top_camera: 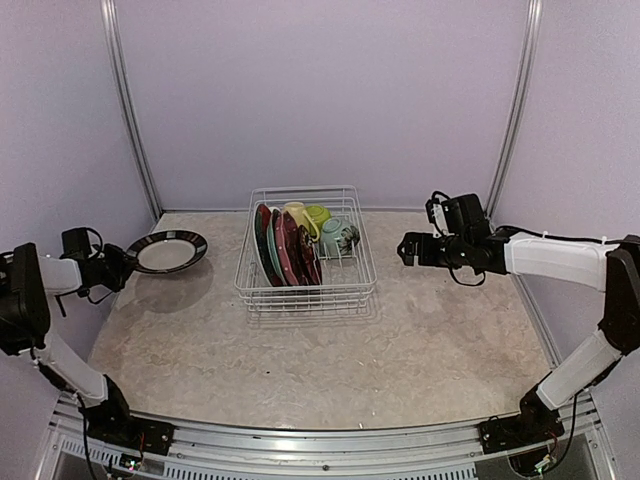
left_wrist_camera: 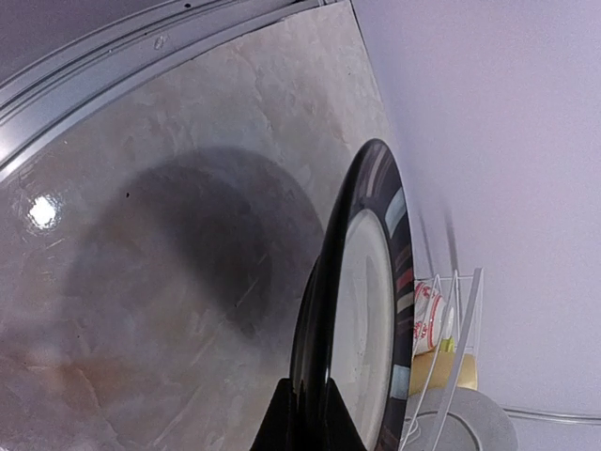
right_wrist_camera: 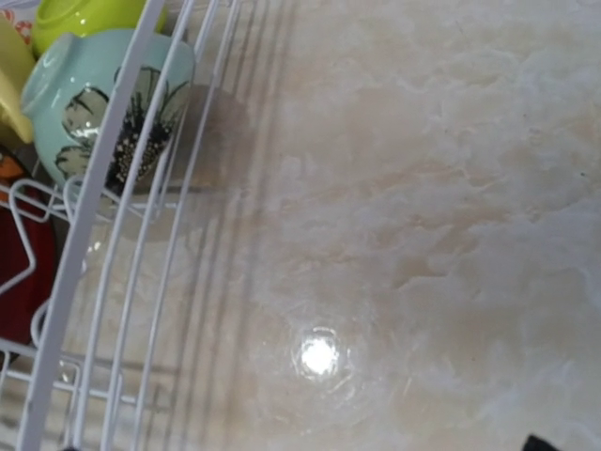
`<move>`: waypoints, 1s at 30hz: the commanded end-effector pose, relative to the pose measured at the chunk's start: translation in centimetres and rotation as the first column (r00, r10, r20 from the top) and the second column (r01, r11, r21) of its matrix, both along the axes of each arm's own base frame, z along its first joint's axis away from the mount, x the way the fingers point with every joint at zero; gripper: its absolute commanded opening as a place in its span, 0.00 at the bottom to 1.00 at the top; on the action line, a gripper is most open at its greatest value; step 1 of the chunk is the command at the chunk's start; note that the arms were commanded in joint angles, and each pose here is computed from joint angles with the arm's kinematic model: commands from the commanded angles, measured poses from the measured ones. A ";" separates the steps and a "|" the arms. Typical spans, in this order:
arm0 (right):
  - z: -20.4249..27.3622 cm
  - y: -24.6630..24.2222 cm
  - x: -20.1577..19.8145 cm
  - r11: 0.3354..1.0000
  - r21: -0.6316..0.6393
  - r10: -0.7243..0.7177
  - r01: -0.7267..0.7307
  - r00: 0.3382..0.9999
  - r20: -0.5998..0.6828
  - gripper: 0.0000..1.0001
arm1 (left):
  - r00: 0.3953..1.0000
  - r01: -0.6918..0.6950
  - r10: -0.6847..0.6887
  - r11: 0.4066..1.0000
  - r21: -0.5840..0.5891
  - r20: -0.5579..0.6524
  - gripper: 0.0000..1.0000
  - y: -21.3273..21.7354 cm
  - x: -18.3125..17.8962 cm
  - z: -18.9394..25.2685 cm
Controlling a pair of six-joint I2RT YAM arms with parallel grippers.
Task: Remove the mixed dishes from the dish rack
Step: Place the plate at the corner of the board.
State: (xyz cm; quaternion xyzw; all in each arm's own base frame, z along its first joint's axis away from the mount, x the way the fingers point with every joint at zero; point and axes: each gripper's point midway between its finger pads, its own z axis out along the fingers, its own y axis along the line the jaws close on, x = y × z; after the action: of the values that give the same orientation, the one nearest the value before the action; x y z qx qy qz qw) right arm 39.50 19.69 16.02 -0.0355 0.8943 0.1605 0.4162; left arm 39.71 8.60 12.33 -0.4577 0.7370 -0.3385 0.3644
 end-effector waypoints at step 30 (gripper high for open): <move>1.7 -1.0 -2.8 0.999 -0.011 0.041 -0.040 0.996 0.074 1.00 | 0.986 0.166 -0.165 0.983 0.080 -0.009 0.13 -3.4 4.8 -2.2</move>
State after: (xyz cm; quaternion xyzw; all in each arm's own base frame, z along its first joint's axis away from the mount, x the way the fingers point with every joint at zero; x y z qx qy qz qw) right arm 37.33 18.93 16.83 -0.0593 0.8830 0.1663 0.4349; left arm 43.04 4.52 8.33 -0.3954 0.7926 -0.3364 0.3199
